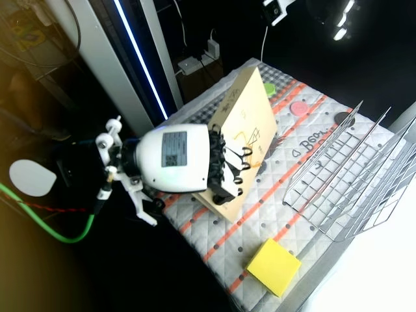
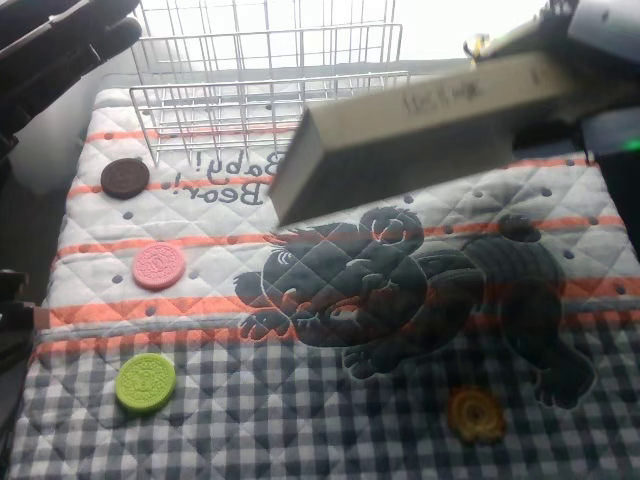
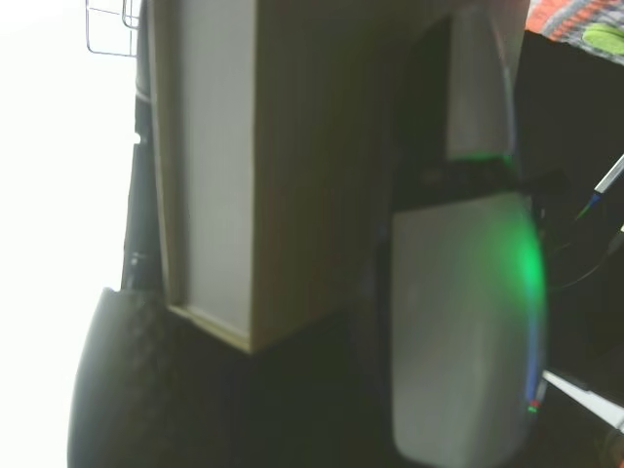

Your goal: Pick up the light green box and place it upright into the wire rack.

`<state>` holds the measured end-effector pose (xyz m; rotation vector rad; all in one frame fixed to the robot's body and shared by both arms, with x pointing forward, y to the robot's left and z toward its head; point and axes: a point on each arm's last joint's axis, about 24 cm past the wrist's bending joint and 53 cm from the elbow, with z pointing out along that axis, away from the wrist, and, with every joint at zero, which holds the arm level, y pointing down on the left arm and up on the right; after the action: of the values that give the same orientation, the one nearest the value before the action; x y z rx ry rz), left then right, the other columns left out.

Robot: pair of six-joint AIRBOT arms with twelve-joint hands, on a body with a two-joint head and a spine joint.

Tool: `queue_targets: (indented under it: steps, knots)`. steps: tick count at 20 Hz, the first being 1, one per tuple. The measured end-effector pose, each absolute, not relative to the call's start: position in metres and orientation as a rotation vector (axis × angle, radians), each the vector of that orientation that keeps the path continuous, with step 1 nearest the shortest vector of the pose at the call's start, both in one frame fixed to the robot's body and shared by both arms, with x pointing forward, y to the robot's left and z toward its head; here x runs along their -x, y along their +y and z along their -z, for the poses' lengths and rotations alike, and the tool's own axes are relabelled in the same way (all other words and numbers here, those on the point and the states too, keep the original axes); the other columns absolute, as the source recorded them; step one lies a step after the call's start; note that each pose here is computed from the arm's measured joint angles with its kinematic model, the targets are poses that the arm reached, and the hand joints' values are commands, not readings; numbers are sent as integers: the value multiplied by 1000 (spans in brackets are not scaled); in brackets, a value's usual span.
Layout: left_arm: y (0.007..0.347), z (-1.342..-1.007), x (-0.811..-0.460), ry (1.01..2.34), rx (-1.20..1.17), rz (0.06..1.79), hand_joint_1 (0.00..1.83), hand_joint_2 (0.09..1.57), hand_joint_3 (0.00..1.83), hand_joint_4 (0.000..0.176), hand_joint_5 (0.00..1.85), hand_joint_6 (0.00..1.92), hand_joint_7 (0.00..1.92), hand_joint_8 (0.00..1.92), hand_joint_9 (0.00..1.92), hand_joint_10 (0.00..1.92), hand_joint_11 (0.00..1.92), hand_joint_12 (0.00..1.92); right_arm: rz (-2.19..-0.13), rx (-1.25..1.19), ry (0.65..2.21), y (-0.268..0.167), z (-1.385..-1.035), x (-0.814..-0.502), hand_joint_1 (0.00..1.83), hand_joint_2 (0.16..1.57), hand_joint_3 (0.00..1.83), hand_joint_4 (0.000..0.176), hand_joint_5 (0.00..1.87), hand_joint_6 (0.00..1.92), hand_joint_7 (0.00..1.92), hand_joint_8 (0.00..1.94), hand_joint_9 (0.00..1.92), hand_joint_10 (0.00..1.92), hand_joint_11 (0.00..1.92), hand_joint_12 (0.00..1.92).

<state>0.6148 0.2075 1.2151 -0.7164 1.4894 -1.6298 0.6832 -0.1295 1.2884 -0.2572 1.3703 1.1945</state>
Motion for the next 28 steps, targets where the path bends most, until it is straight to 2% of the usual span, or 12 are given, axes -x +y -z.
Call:
queue_targets:
  steps: [1, 5, 9, 10, 11, 13, 19, 20, 22, 25, 27, 28]
  knots:
    - [208, -1215, -615, 1487, 719, 1630, 314, 1171, 1, 107, 522, 0, 515, 0, 468, 1, 52, 723, -1203, 260, 1349, -128, -1295, -683, 1290, 1039, 0, 0, 1011, 797, 1343, 484, 1537, 40, 1289, 759]
    - [210, -1216, -616, 1483, 722, 1626, 345, 1161, 0, 113, 509, 0, 502, 0, 456, 0, 44, 729, -1208, 272, 1307, -125, -1311, -683, 1278, 1079, 0, 0, 909, 948, 1233, 694, 1558, 8, 1382, 624]
    - [210, -1216, -616, 1483, 721, 1627, 355, 1163, 0, 119, 524, 4, 515, 4, 473, 6, 59, 743, -1242, 260, 1214, -125, -1344, -684, 1282, 1067, 0, 0, 942, 899, 1259, 651, 1567, 6, 1378, 601]
    - [210, -1216, -617, 1482, 722, 1627, 344, 1163, 0, 107, 534, 7, 530, 9, 484, 9, 65, 744, -1245, 260, 1201, -123, -1349, -685, 1182, 1106, 0, 0, 977, 945, 1293, 313, 1583, 8, 1381, 573]
    - [210, -1216, -616, 1483, 722, 1627, 322, 1170, 2, 40, 592, 20, 532, 5, 477, 3, 58, 738, -1244, 264, 1190, -122, -1353, -686, 1155, 1122, 4, 0, 965, 988, 1360, 70, 1592, 5, 1402, 541]
    - [209, -1215, -617, 1482, 723, 1629, 349, 1171, 1, 35, 600, 15, 528, 1, 473, 1, 52, 727, -1247, 262, 1164, -122, -1364, -687, 1171, 1123, 0, 0, 942, 1006, 1310, 219, 1591, 3, 1370, 624]
    - [209, -1215, -617, 1478, 725, 1633, 368, 1171, 0, 0, 630, 2, 522, 0, 469, 1, 26, 761, -1241, 249, 1137, -121, -1376, -696, 1160, 1116, 1, 0, 977, 971, 1432, 7, 1615, 6, 1339, 726]
    - [209, -1216, -617, 1475, 723, 1635, 367, 1167, 0, 13, 614, 0, 514, 0, 455, 0, 4, 761, -1233, 247, 1137, -119, -1379, -700, 1262, 1071, 0, 0, 950, 925, 1333, 431, 1604, 2, 1356, 672]
    - [210, -1221, -617, 1448, 720, 1647, 370, 1171, 0, 72, 594, 4, 525, 6, 481, 6, 0, 833, -1229, 225, 1121, -115, -1392, -709, 1273, 1098, 3, 0, 856, 1031, 1197, 759, 1591, 4, 1374, 591]
    - [211, -1230, -615, 1405, 710, 1673, 423, 1168, 0, 96, 557, 1, 511, 1, 471, 0, 0, 857, -1211, 213, 1128, -109, -1398, -720, 1153, 1138, 4, 0, 931, 1044, 1375, 93, 1599, 3, 1395, 536]
    - [208, -1230, -614, 1397, 707, 1689, 438, 1168, 0, 101, 554, 1, 500, 0, 463, 0, 0, 892, -1188, 206, 1165, -104, -1391, -730, 1152, 1136, 3, 0, 937, 1035, 1381, 59, 1595, 1, 1399, 532]
    - [207, -1230, -613, 1399, 706, 1691, 438, 1166, 0, 100, 561, 4, 496, 0, 459, 0, 0, 896, -1180, 202, 1176, -103, -1388, -733, 1257, 1075, 12, 0, 947, 909, 1285, 536, 1602, 2, 1411, 522]
